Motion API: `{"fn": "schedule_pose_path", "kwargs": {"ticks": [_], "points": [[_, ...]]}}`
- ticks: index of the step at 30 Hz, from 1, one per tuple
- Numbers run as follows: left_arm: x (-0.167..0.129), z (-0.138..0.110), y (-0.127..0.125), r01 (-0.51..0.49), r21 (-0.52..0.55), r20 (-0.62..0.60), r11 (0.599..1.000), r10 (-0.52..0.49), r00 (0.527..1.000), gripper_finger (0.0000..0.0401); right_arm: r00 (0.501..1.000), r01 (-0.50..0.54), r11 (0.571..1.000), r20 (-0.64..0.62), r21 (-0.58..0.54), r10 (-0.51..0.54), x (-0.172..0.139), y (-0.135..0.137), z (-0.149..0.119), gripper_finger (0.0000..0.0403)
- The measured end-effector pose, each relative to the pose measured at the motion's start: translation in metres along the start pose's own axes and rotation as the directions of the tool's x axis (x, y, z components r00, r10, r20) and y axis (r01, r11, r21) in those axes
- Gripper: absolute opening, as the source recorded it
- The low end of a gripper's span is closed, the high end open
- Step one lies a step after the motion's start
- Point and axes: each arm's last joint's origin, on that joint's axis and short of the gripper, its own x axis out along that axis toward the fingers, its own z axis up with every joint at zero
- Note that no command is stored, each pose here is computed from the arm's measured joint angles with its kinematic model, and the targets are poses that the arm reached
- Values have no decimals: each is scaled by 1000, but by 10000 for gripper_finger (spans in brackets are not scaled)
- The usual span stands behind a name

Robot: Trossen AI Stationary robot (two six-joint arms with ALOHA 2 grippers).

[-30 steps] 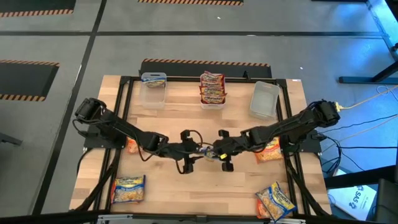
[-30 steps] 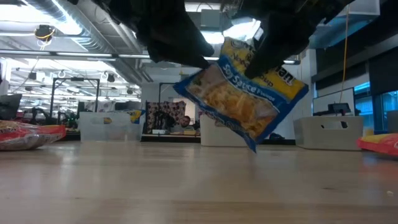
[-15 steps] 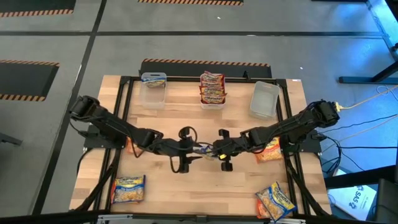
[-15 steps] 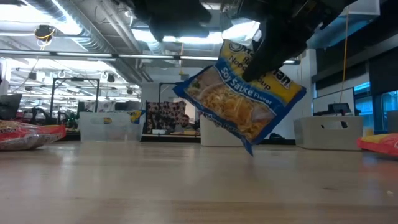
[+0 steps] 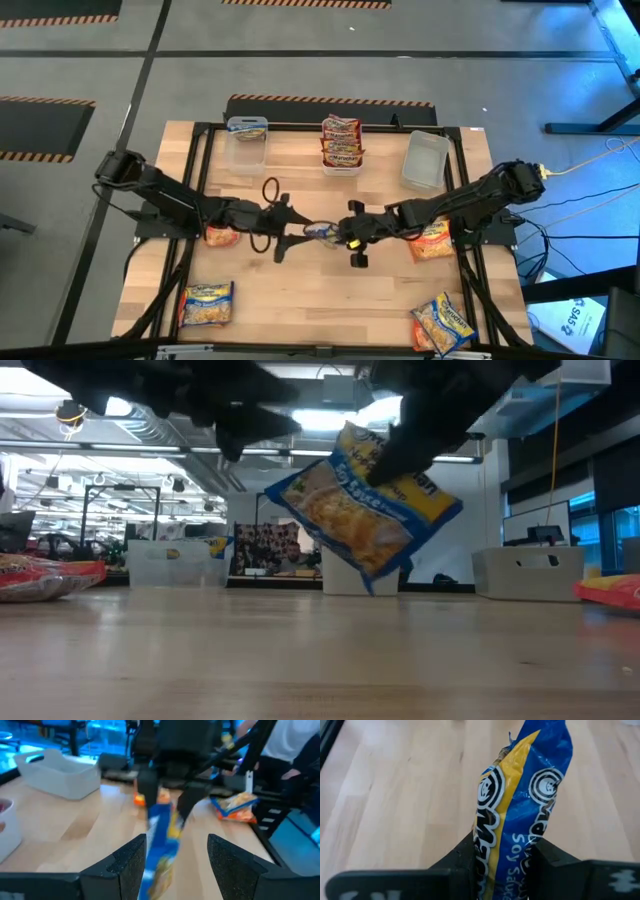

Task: Sort Maruchan noodles
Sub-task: Put the blue noodle pack into the transparent bin

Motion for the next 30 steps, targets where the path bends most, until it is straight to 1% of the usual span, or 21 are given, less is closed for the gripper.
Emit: {"fn": "schedule_pose_path", "kwargs": {"ticks": [4,6,7,9,13,16,18,22,26,30], "points": [[2,10,-4,63,26,12,998,-64,998,204,1000,-15,1000,6,22,15,6,-10,2,94],[5,13,-5,71,36,15,997,-72,997,204,1000,-25,999,-1,28,25,9,-12,1,94],[8,12,-5,67,36,14,997,-68,998,204,1000,-28,999,5,24,27,12,-13,1,94],[11,5,-3,50,40,-17,998,-49,999,204,997,-43,999,59,8,43,19,-11,5,94],[18,-7,-1,-17,32,-50,999,18,999,204,996,-69,998,55,-10,70,35,-8,5,94],[24,-9,-2,-12,28,-58,1000,14,998,204,996,-69,997,51,-17,70,41,-7,9,94],[31,-10,-4,18,25,-67,1000,-17,998,204,996,-70,997,61,-21,72,41,-7,12,94],[34,-10,-6,43,29,-82,999,-41,996,204,995,-74,997,69,-27,75,41,-6,17,94],[34,-12,-1,-7,41,-109,999,11,994,204,993,-81,996,82,-38,84,40,-5,22,94],[33,-21,4,-53,58,-193,997,63,979,204,992,-94,995,85,-40,97,39,-5,24,94]]}}
